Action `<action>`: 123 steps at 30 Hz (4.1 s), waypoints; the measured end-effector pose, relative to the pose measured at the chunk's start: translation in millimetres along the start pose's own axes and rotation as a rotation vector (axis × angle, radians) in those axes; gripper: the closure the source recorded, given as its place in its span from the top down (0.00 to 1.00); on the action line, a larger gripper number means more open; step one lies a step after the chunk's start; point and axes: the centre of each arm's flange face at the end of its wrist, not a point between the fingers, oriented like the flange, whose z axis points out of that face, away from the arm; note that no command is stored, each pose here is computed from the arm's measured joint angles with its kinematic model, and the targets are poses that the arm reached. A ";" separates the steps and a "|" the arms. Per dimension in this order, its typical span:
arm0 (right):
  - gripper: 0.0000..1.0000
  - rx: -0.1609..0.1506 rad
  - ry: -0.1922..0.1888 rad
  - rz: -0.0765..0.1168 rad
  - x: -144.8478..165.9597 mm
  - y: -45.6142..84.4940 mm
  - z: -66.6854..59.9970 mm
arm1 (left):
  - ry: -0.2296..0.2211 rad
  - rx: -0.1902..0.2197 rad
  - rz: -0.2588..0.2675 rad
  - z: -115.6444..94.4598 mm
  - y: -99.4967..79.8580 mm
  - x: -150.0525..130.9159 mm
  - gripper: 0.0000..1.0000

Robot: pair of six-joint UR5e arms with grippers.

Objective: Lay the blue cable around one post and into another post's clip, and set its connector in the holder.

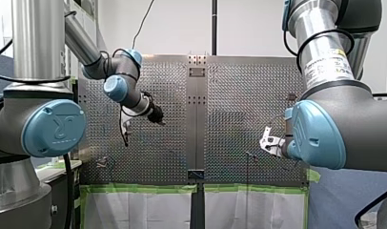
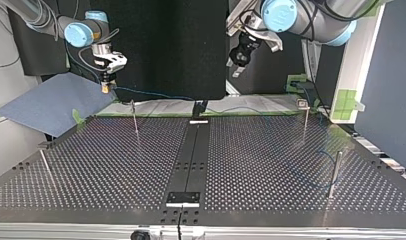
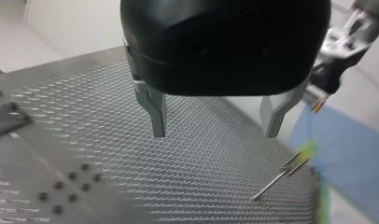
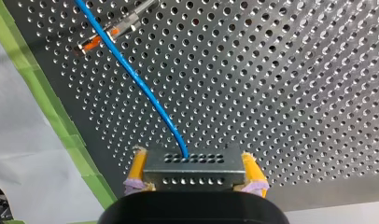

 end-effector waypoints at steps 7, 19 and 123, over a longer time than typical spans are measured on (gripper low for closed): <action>0.00 0.022 -0.005 -0.002 -1.5 -5.0 -0.2 | 0.085 0.020 -0.029 -3.7 3.0 49.8 1.00; 0.00 0.037 -0.008 -0.003 -2.9 -9.7 -0.3 | 0.197 0.145 -0.033 0.5 -13.3 106.4 1.00; 0.00 0.099 0.038 -0.058 18.2 -39.0 -1.5 | -0.084 0.008 0.363 246.3 10.6 216.7 1.00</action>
